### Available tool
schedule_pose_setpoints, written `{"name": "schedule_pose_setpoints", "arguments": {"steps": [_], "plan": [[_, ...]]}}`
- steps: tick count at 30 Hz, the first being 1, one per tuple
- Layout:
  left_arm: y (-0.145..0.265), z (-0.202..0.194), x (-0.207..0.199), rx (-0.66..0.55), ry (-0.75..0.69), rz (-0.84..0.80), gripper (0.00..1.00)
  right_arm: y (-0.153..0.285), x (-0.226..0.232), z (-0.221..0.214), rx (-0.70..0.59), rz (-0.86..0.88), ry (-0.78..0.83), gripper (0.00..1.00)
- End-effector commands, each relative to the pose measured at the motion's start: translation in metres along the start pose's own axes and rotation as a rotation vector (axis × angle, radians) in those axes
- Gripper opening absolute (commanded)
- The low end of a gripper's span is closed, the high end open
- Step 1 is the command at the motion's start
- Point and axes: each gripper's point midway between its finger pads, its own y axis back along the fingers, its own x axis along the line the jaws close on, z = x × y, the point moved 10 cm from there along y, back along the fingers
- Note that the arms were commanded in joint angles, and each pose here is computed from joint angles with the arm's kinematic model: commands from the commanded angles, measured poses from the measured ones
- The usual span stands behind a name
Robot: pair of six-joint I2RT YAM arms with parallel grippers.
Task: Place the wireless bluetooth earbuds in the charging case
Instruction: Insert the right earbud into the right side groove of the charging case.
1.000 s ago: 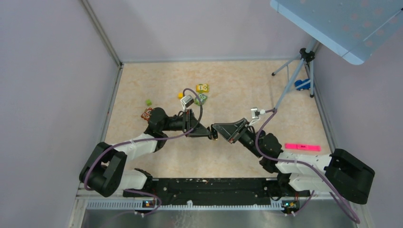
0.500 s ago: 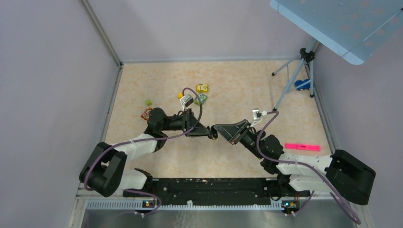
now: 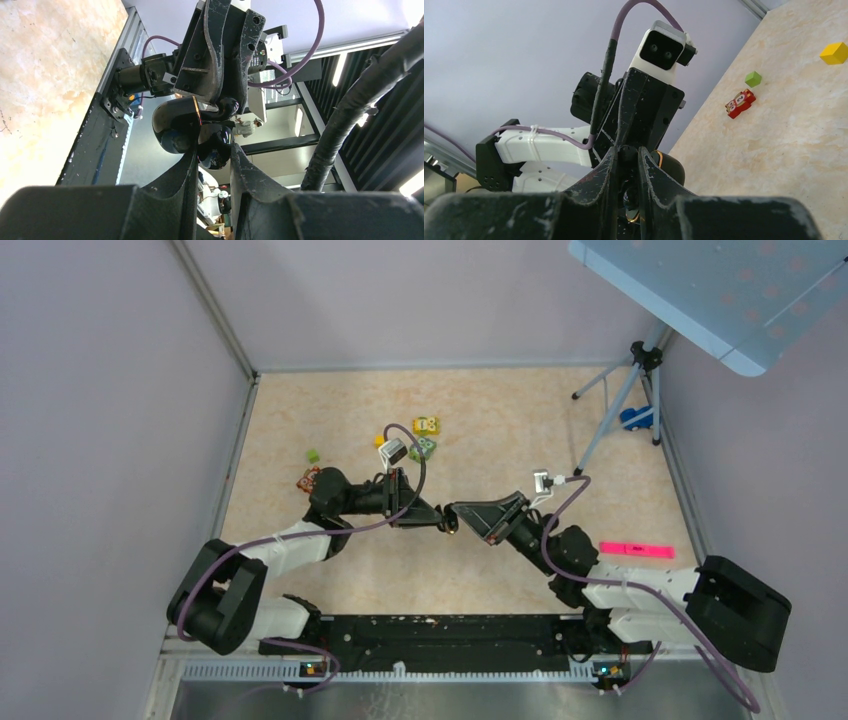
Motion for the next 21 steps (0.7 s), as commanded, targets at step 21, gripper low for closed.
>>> {"name": "schedule_pose_setpoints", "arguments": {"steps": [21], "plan": [[0.001, 0.000, -0.010, 0.007, -0.080, -0.055, 0.00, -0.016, 0.026, 0.014, -0.088, 0.137, 0.015, 0.00]]}}
